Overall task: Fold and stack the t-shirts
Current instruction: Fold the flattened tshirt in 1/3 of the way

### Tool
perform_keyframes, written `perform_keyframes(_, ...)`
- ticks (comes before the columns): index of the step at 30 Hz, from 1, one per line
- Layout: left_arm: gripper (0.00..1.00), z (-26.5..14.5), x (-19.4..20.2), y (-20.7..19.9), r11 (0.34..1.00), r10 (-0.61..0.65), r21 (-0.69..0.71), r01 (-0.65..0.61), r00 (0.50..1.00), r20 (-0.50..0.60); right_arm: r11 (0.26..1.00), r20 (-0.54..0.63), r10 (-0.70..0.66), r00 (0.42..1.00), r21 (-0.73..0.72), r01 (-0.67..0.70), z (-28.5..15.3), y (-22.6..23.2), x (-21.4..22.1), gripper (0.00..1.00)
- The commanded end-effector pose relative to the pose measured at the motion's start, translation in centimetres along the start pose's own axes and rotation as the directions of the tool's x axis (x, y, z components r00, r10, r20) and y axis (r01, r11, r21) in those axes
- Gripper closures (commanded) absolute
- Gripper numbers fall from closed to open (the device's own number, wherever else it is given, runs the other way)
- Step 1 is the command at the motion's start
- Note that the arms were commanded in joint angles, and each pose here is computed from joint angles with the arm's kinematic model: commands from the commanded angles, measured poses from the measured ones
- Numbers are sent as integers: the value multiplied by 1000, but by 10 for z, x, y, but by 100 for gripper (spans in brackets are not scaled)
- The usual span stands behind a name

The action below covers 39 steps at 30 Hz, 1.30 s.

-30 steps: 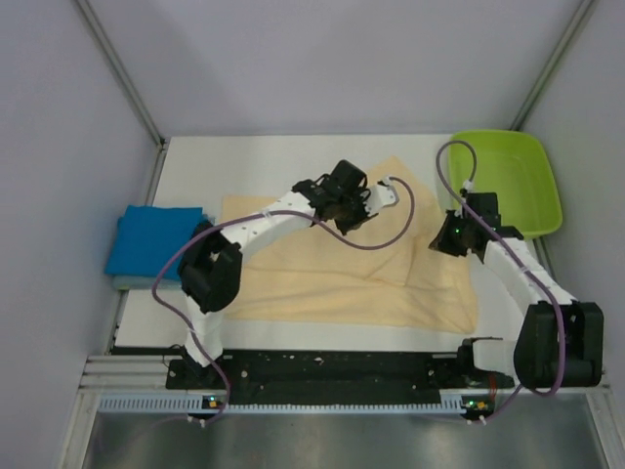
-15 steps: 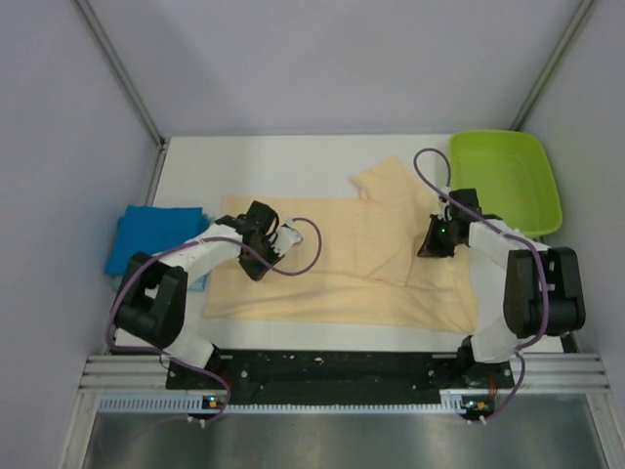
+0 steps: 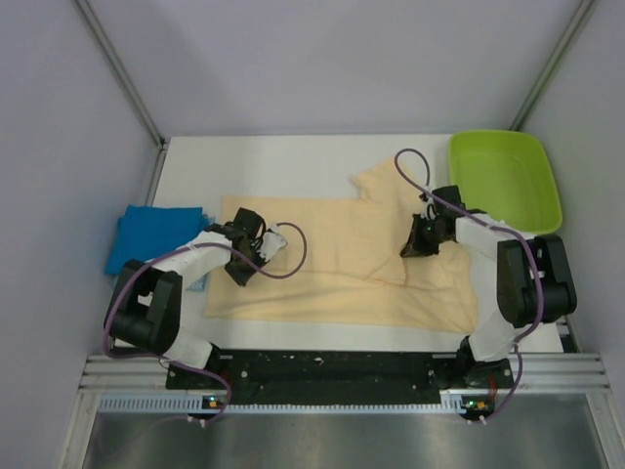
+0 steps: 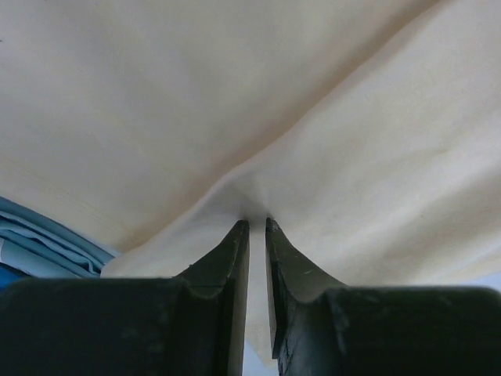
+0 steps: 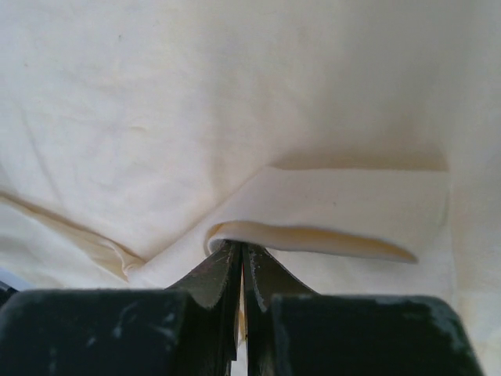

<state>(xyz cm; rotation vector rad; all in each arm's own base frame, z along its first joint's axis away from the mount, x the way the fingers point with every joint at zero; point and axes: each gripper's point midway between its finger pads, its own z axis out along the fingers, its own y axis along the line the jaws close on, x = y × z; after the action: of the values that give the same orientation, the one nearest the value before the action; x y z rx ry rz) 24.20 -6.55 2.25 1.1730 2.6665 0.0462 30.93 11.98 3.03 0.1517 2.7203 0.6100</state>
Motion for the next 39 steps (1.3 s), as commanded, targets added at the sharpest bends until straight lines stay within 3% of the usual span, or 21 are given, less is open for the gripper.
perform_keyframes(1,81,9,6,4,1000,-2,-3,2,1000,-20,996,-7,-6,1000,-87,6,1,27,-6,100)
perform_keyframes(6,81,12,6,7,1000,-8,-8,7,999,-36,989,-39,-9,999,-150,3,17,66,-21,100)
perform_keyframes(12,81,6,5,13,999,-20,-34,20,1000,-11,989,104,59,993,-138,-45,34,98,-98,100)
perform_keyframes(16,81,3,6,14,999,-34,-37,34,999,-7,991,213,-62,975,-106,86,-7,105,-113,100)
perform_keyframes(18,80,2,4,15,999,-34,-41,34,999,-1,988,259,-150,954,-6,156,-41,94,-110,100)
perform_keyframes(19,80,1,3,15,999,-34,-41,34,999,-1,980,276,-200,940,66,190,-63,85,-106,95)
perform_keyframes(21,80,0,1,17,999,-36,-40,36,999,1,953,248,-246,937,238,187,-83,55,-86,69)
perform_keyframes(23,80,-2,-1,16,999,-34,-38,34,999,8,922,218,-242,945,354,155,-95,30,-59,51)
perform_keyframes(27,80,-3,-1,16,999,-37,-32,37,999,12,961,116,-76,990,274,41,-74,18,8,36)
perform_keyframes(30,80,-2,-1,12,999,-34,-20,34,999,17,984,69,8,998,178,-20,-56,22,37,37)
perform_keyframes(32,80,-2,-1,12,999,-32,-17,33,999,17,991,70,35,997,128,-44,-47,29,39,49)
perform_keyframes(39,80,-6,-3,11,999,-31,-20,31,999,41,990,3,100,995,97,-100,-17,28,50,60)
